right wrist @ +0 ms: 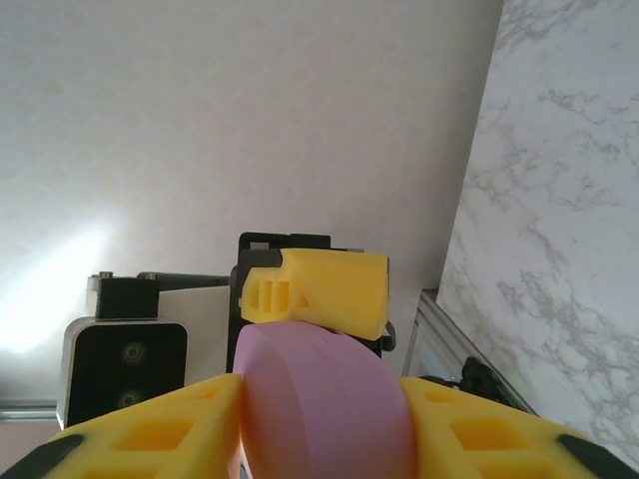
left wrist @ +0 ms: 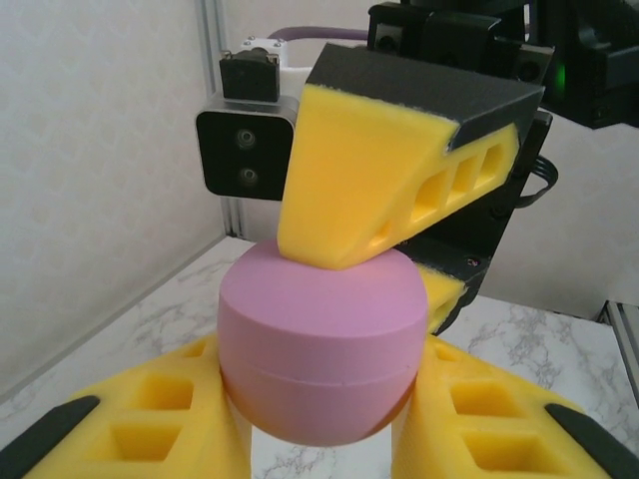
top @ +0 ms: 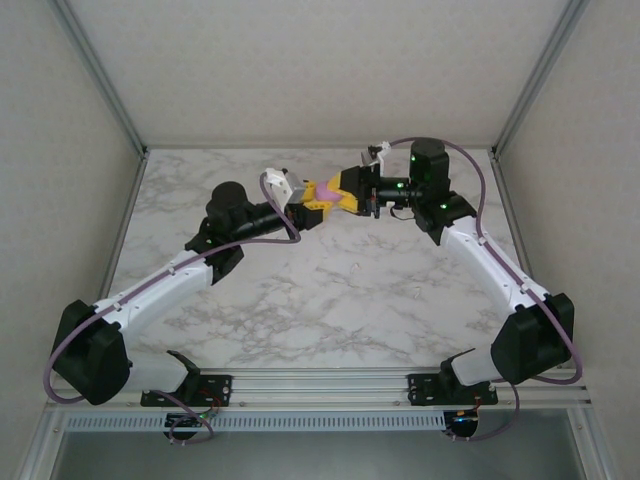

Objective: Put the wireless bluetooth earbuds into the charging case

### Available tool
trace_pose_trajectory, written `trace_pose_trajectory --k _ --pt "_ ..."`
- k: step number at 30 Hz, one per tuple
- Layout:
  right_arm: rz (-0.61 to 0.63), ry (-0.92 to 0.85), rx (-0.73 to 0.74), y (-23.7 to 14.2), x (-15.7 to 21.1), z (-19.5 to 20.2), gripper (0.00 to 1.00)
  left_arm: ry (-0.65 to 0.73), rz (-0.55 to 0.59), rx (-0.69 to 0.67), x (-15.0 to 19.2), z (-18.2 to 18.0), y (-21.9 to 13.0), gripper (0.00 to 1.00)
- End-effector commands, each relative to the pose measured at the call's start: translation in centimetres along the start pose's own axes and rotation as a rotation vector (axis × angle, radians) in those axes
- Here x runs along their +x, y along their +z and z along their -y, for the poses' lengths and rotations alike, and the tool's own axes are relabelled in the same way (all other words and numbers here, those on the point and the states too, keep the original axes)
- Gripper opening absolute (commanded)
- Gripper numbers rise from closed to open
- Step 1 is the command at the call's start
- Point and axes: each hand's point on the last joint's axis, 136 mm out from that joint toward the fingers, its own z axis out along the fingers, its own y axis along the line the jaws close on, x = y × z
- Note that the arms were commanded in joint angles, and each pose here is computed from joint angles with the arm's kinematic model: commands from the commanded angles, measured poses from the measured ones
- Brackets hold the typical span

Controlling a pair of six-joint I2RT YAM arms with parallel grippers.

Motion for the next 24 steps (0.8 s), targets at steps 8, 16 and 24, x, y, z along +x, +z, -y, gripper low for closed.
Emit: trace_pose_trajectory --k 8,16,24 --pt "0.048 -0.053 0.021 -0.3 -0.1 0.1 0.19 0.037 0.031 0.015 -1.8 0.3 0.7 0.38" --pt "0.187 -0.084 0.053 -1.8 -1.3 0.0 0.14 0.021 -0.025 -0.009 -0.4 -0.1 0.6 0.53" --pt "0.356 -0.058 0.134 -4.0 -3.5 2.8 0.14 0.008 -0.065 -0.107 0.8 -1.2 -0.5 0.64"
